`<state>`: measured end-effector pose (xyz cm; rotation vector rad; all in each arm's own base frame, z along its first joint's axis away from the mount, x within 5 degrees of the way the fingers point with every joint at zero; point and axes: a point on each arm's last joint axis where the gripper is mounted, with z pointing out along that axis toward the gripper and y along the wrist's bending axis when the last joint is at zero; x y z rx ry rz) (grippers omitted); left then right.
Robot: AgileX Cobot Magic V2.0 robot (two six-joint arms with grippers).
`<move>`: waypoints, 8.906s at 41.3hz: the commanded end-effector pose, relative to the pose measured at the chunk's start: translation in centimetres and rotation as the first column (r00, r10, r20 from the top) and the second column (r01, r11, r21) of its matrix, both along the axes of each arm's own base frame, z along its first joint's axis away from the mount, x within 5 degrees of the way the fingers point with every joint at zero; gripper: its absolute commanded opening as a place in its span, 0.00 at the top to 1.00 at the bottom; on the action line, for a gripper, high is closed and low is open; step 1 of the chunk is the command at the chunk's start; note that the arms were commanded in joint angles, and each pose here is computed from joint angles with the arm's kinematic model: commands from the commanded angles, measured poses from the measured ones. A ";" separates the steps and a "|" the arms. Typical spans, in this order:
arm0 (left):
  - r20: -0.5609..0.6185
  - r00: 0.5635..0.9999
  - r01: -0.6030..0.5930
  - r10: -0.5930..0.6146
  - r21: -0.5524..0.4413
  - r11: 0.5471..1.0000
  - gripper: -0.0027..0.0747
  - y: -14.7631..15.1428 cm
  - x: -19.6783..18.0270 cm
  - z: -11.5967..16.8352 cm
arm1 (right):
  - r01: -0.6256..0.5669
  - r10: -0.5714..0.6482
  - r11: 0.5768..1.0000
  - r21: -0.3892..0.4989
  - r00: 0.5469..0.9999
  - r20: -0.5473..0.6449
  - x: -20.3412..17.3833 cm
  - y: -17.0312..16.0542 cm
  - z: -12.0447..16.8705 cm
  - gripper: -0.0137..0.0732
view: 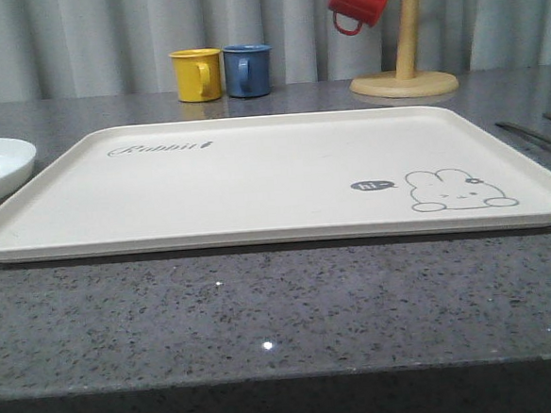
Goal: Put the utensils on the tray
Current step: 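Lower the left gripper to the white plate's rim and grasp it, then carry the white plate onto the tray with the left gripper and release, then lower the right gripper onto the steel fork and grasp it, then carry the fork onto the tray beside the plate and release, then move the right gripper to the steel chopsticks and grasp them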
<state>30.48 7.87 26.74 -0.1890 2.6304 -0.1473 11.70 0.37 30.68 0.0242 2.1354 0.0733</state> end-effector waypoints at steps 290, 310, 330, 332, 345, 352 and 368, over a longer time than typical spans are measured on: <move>0.432 0.569 0.649 -0.700 0.286 0.705 0.51 -16.1 -18.9 10.9 | 0.039 0.057 0.990 0.137 0.772 -0.633 22.1 18.9 0.5 0.82; 0.432 0.569 0.649 -0.700 0.286 0.705 0.51 -16.1 -18.9 10.9 | 0.059 0.040 0.989 0.134 0.769 -0.638 23.2 19.5 -1.3 0.59; 0.432 0.569 0.649 -0.700 0.286 0.705 0.51 -16.1 -18.9 10.9 | -0.126 0.063 0.989 -0.071 0.820 -0.569 20.6 14.3 4.5 0.56; 0.432 0.569 0.649 -0.700 0.286 0.705 0.51 -16.1 -18.9 10.9 | -0.111 0.048 0.991 -0.075 0.817 -0.575 20.5 13.0 4.6 0.56; 0.432 0.569 0.649 -0.700 0.286 0.705 0.51 -16.1 -18.9 10.9 | -0.042 -0.076 0.987 -0.154 0.726 -0.683 20.4 3.1 2.7 0.56; 0.432 0.569 0.649 -0.700 0.286 0.705 0.51 -16.1 -18.9 10.9 | 0.007 -0.098 0.992 -0.128 0.689 -0.718 20.7 -0.5 1.3 0.56; 0.432 0.569 0.649 -0.700 0.286 0.705 0.51 -16.1 -18.9 10.9 | -0.002 -0.071 0.996 -0.092 0.614 -0.786 21.8 -2.3 -1.2 0.56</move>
